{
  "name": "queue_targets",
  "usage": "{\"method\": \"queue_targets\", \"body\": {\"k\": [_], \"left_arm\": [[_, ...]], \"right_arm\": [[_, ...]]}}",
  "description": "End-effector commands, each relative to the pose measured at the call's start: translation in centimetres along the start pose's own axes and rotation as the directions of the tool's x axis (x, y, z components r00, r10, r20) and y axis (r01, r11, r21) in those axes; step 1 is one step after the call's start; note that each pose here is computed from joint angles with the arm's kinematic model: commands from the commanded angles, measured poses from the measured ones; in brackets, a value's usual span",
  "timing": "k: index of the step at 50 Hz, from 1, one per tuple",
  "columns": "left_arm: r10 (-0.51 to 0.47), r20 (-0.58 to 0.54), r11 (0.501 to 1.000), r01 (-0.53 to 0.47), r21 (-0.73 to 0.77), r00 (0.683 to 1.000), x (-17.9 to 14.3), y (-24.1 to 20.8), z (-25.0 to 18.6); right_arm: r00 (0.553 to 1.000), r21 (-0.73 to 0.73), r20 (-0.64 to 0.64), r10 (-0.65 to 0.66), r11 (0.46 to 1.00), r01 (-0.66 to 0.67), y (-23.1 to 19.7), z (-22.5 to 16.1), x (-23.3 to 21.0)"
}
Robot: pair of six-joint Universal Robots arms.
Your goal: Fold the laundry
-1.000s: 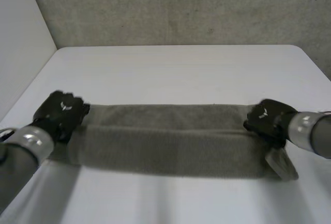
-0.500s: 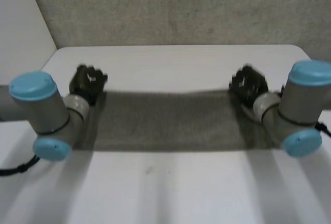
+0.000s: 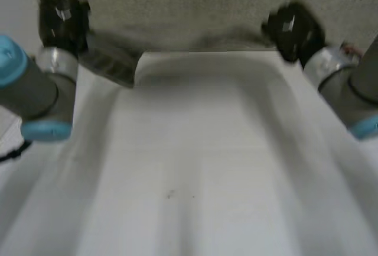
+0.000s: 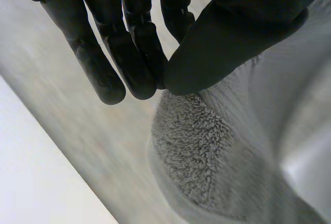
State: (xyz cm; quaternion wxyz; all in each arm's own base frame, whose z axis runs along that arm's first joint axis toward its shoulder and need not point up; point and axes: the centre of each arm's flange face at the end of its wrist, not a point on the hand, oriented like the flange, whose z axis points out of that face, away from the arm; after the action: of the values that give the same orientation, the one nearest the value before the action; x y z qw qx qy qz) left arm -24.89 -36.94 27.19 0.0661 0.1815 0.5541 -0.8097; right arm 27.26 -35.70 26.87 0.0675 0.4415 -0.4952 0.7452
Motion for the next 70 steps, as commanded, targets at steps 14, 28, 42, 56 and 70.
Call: {"method": "queue_targets", "body": {"k": [14,28,42,56,70], "left_arm": [[-0.010,-0.199,0.933,-0.062,-0.354,0.980,1.7,9.5,-9.7],[-0.006,-0.171,0.935,-0.056,-0.351,0.985,0.6,9.1,-9.9],[-0.007,-0.175,0.934,-0.056,-0.352,0.985,0.7,9.0,-10.0],[-0.007,-0.177,0.937,-0.055,-0.345,0.984,0.7,8.7,-10.1],[-0.008,-0.179,0.938,-0.055,-0.343,0.984,0.8,8.6,-10.1]], "right_arm": [[0.908,-0.455,0.255,0.333,0.870,-0.191,9.8,-7.1,-9.7],[0.722,-0.532,-0.119,0.682,0.570,-0.626,12.9,-7.5,-6.8],[0.687,-0.550,-0.208,0.696,0.498,-0.671,14.7,-8.0,-6.7],[0.591,-0.464,-0.279,0.757,0.433,-0.773,12.9,-7.6,-5.0],[0.621,-0.467,-0.283,0.731,0.461,-0.755,12.0,-7.2,-7.1]]}}
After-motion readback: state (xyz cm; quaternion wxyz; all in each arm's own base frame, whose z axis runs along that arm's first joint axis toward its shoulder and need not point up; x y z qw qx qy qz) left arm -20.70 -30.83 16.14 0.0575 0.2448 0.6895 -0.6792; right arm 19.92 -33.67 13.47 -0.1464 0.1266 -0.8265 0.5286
